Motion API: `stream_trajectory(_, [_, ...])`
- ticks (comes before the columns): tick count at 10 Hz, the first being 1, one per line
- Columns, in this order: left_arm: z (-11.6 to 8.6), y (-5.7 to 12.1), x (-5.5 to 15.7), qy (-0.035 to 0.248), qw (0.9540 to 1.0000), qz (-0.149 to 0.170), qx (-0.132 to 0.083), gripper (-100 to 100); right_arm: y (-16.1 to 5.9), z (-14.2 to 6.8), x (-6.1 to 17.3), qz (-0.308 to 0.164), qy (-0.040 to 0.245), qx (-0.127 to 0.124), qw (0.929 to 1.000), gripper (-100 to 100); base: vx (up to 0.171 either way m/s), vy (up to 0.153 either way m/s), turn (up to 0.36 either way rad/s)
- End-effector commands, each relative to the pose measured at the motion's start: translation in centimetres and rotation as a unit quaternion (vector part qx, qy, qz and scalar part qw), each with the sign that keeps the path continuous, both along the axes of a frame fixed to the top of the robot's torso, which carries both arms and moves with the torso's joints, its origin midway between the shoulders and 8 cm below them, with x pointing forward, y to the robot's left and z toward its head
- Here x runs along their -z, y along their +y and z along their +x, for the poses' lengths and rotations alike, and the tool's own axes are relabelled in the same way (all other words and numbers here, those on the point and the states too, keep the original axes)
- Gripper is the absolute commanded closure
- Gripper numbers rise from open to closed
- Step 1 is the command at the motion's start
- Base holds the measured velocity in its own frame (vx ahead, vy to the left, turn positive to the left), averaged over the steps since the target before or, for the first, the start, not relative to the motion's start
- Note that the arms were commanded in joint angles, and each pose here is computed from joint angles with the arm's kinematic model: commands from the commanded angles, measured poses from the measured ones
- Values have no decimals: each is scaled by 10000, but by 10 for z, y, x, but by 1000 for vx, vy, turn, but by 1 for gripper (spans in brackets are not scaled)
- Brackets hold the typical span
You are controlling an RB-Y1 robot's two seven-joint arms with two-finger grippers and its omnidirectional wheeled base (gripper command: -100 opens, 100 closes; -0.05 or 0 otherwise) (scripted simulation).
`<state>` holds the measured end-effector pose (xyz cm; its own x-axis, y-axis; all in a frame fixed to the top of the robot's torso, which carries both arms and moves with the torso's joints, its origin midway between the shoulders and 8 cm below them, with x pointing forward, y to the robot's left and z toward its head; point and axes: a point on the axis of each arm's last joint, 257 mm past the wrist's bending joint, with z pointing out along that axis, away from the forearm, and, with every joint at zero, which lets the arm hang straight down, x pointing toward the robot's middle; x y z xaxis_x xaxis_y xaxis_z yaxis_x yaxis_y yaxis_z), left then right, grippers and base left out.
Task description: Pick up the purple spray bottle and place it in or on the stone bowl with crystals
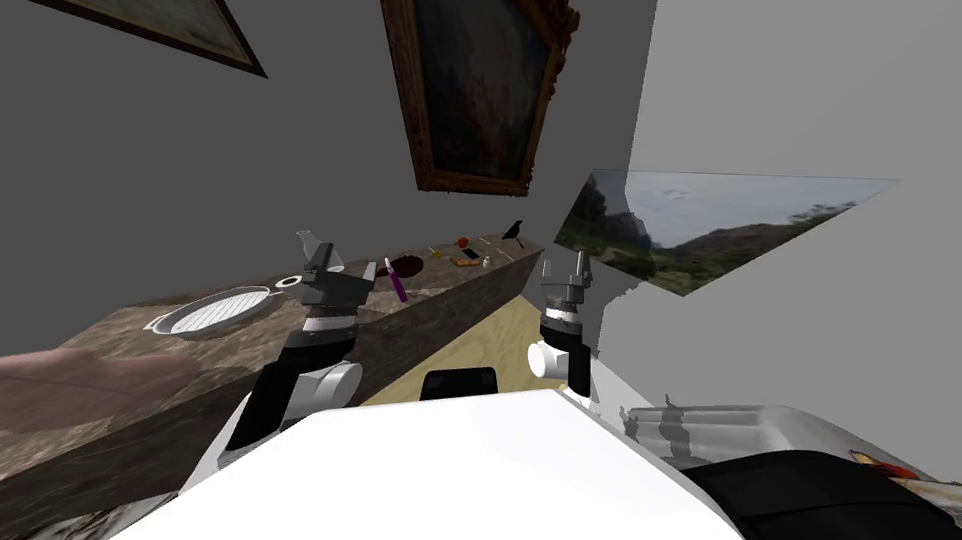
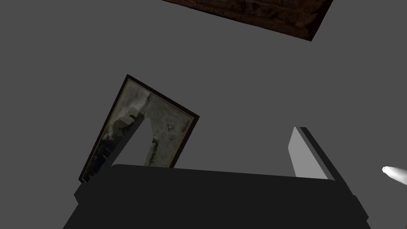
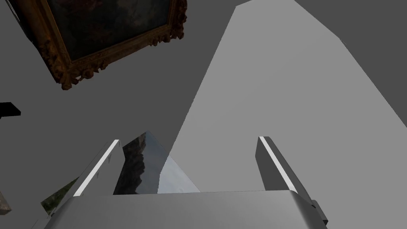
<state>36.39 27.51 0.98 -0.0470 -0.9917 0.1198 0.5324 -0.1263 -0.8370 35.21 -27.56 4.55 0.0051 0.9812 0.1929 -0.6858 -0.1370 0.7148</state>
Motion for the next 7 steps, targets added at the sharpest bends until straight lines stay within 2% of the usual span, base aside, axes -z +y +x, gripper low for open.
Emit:
stream_trajectory(1, [8,9,13,256,9991,-322,110,-100,0,0,0,0,0,0,10000,0,130,-106,173])
stream_trajectory(3, [17,21,28,536,9956,-731,224,-100,0,0,0,0,0,0,10000,0,129,-93,210])
stream_trajectory(4, [17,21,30,569,9949,-798,245,-100,0,0,0,0,0,0,10000,0,83,-75,42])
stream_trajectory(6, [27,34,48,894,9874,-1256,350,-100,0,0,0,0,0,0,10000,0,81,-81,168])
stream_trajectory(7, [27,34,48,890,9867,-1306,370,-100,0,0,0,0,0,0,10000,0,74,-83,86])
